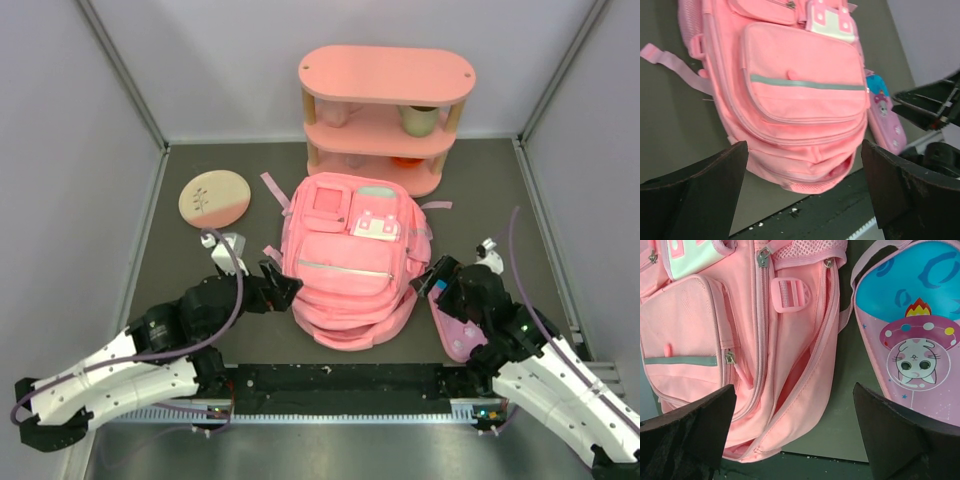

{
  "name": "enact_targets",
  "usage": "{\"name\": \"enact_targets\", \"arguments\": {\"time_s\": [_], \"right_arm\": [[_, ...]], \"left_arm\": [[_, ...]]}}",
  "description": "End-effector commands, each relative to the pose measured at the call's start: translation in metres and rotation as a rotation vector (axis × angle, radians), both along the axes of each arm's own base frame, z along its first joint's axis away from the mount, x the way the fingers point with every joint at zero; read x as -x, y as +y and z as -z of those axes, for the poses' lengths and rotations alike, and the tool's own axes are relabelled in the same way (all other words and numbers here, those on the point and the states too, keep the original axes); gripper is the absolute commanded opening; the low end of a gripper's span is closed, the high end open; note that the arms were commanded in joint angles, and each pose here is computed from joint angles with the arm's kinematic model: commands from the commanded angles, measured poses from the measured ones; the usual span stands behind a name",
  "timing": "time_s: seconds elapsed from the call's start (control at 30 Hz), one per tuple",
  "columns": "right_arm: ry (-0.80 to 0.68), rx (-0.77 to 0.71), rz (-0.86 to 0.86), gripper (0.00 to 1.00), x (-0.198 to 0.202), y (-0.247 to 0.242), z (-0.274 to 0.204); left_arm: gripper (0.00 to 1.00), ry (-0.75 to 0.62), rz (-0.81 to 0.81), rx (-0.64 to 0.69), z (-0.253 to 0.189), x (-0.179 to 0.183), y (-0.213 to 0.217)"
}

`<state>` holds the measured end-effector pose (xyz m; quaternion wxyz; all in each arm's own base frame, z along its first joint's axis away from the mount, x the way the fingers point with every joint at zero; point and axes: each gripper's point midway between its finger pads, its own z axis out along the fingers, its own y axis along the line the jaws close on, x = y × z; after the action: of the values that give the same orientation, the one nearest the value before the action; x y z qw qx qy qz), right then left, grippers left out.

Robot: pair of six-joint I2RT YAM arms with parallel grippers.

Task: Pack the student bag
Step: Zip the student bag at the center of the board.

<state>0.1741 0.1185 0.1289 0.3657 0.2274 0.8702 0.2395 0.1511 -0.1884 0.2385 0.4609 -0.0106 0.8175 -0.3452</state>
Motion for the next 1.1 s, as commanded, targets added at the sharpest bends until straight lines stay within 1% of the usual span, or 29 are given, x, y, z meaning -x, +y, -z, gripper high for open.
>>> {"name": "enact_targets", "arguments": {"time_s": [0.0,0.07,0.1,0.13,0.17,0.3,0.37,0.4,0.43,0.47,0.53,0.57,0.6,0.67,0.7,0.77,0.83,0.87,0.9,0.93,0.97,1.0,1.03,1.07], "right_arm": [[-0.031,-0.039,-0.06,0.99,-0.007,0.017,-0.006],[-0.02,-0.064,-0.083,0.99,-0.008,0.026,-0.005],[-0.003,-0.066,-0.092,0.99,-0.009,0.03,-0.002],[0.009,-0.067,-0.096,0.99,-0.01,0.033,0.001],[0.019,-0.065,-0.098,0.99,-0.011,0.034,0.002],[0.077,-0.076,-0.127,0.99,-0.008,0.043,0.015],[0.09,-0.101,-0.13,0.99,-0.008,0.048,0.018],[0.108,-0.102,-0.132,0.99,-0.005,0.048,0.025],[0.107,-0.118,-0.127,0.99,-0.005,0.05,0.026],[0.113,-0.123,-0.124,0.99,-0.005,0.05,0.028],[0.123,-0.128,-0.122,0.99,-0.003,0.05,0.035],[0.111,-0.139,-0.127,0.99,-0.005,0.052,0.033],[0.105,-0.149,-0.144,0.99,-0.005,0.055,0.033],[0.084,-0.166,-0.16,0.99,-0.01,0.062,0.03],[0.082,-0.159,-0.165,0.99,-0.011,0.063,0.032],[0.101,-0.16,-0.195,0.99,-0.01,0.068,0.034],[0.123,-0.138,-0.224,0.99,-0.012,0.074,0.04],[0.13,-0.136,-0.234,0.99,-0.013,0.076,0.042],[0.147,-0.121,-0.254,0.96,-0.015,0.08,0.046],[0.148,-0.118,-0.268,0.92,-0.016,0.082,0.047],[0.141,-0.118,-0.281,0.88,-0.018,0.085,0.045],[0.148,-0.104,-0.301,0.78,-0.019,0.088,0.049],[0.143,-0.099,-0.306,0.74,-0.021,0.088,0.048],[0.136,-0.096,-0.312,0.71,-0.023,0.09,0.046]], "left_arm": [[0.98,-0.034,-0.099,-0.168,0.014,-0.022,0.015],[0.99,0.001,-0.125,-0.247,0.026,-0.04,0.014],[0.99,0.024,-0.074,-0.232,0.028,-0.042,0.003],[0.98,0.05,-0.113,-0.242,0.035,-0.058,0.007],[0.99,0.045,-0.097,-0.241,0.037,-0.064,0.005],[0.99,0.04,-0.072,-0.164,0.039,-0.093,0.005],[0.99,0.036,-0.055,-0.129,0.045,-0.106,0.002],[0.99,0.057,-0.052,-0.111,0.054,-0.111,0.007],[0.99,0.075,0.006,-0.084,0.06,-0.11,-0.002],[0.99,0.027,0.026,-0.039,0.052,-0.118,-0.008],[0.99,0.057,0.06,-0.011,0.068,-0.121,-0.013],[0.99,0.022,0.076,0.019,0.063,-0.127,-0.018],[0.99,0.052,0.088,0.02,0.078,-0.129,-0.019],[0.99,0.07,0.144,0.059,0.082,-0.128,-0.029],[0.99,0.112,0.166,0.056,0.095,-0.127,-0.033],[0.99,0.157,0.213,0.059,0.106,-0.122,-0.039],[0.87,0.183,0.232,0.086,0.119,-0.121,-0.045],[0.75,0.192,0.247,0.1,0.121,-0.119,-0.047],[0.52,0.196,0.275,0.123,0.125,-0.115,-0.051],[0.41,0.208,0.285,0.145,0.124,-0.111,-0.053],[0.32,0.212,0.287,0.156,0.125,-0.109,-0.053],[0.23,0.21,0.28,0.164,0.124,-0.103,-0.051],[0.07,0.211,0.264,0.173,0.124,-0.101,-0.049],[0.01,0.213,0.252,0.175,0.124,-0.098,-0.046]]}}
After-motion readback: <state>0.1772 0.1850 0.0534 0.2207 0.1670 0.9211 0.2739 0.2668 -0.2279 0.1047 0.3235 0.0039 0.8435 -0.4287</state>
